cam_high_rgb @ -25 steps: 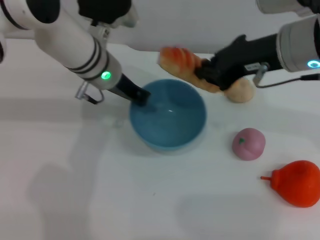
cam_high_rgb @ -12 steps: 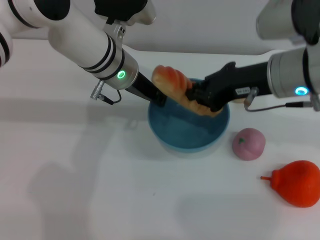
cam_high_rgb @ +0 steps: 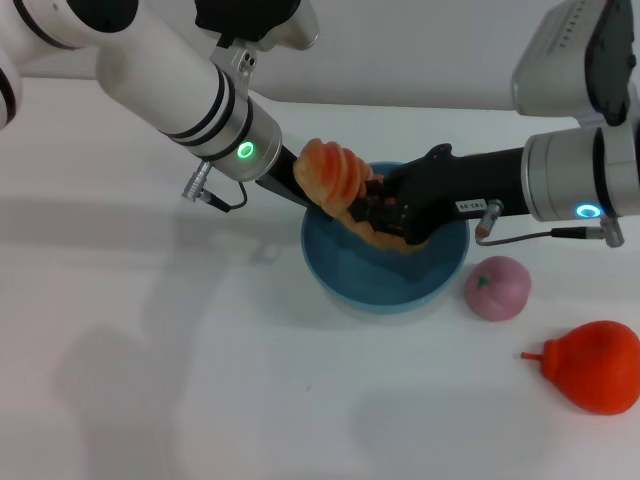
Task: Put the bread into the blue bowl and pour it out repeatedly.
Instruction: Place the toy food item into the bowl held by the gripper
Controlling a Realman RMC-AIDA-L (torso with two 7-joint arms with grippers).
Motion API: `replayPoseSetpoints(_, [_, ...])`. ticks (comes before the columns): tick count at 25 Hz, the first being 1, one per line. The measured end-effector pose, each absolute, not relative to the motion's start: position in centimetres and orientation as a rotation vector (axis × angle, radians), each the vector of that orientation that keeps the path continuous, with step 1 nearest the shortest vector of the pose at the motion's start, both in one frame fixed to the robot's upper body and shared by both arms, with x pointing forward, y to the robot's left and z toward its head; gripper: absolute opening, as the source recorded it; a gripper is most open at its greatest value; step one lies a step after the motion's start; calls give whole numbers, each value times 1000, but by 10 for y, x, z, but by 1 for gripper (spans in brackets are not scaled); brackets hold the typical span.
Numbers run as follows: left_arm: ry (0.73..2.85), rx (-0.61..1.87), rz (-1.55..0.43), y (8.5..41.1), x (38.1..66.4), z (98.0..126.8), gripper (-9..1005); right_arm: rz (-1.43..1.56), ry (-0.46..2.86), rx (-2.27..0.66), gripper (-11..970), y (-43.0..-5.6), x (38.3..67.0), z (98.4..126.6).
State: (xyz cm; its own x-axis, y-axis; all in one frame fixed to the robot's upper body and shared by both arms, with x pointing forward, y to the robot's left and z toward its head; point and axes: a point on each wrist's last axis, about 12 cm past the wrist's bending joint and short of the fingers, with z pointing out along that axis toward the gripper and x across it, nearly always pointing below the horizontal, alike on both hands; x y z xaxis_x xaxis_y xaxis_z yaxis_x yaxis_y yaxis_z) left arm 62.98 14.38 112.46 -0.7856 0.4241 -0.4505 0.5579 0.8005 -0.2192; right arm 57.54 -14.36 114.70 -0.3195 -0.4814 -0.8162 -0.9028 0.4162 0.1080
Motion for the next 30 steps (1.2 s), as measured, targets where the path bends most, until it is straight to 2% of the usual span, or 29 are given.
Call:
replayPoseSetpoints(10, [2611,733,-488,144,630,1124,-1,716,1937,-1084,322,-166,570,1153])
replayPoseSetpoints(15, [2610,729,-488,144,630,1123,4,684,1919,-1019,487,-185,562,1161])
replayPoseSetpoints(23, [2605,756,-481,139,629,1123,25,678,1923,-914,487,-208,561,1164])
replayPoseSetpoints(27, [2600,780,-466,135,626,1118,35,698,1941,-735,487,-242,561,1158])
replayPoseSetpoints(30, [2607,774,-473,135,624,1113,43,717,1914,-682,487,-254,557,1156])
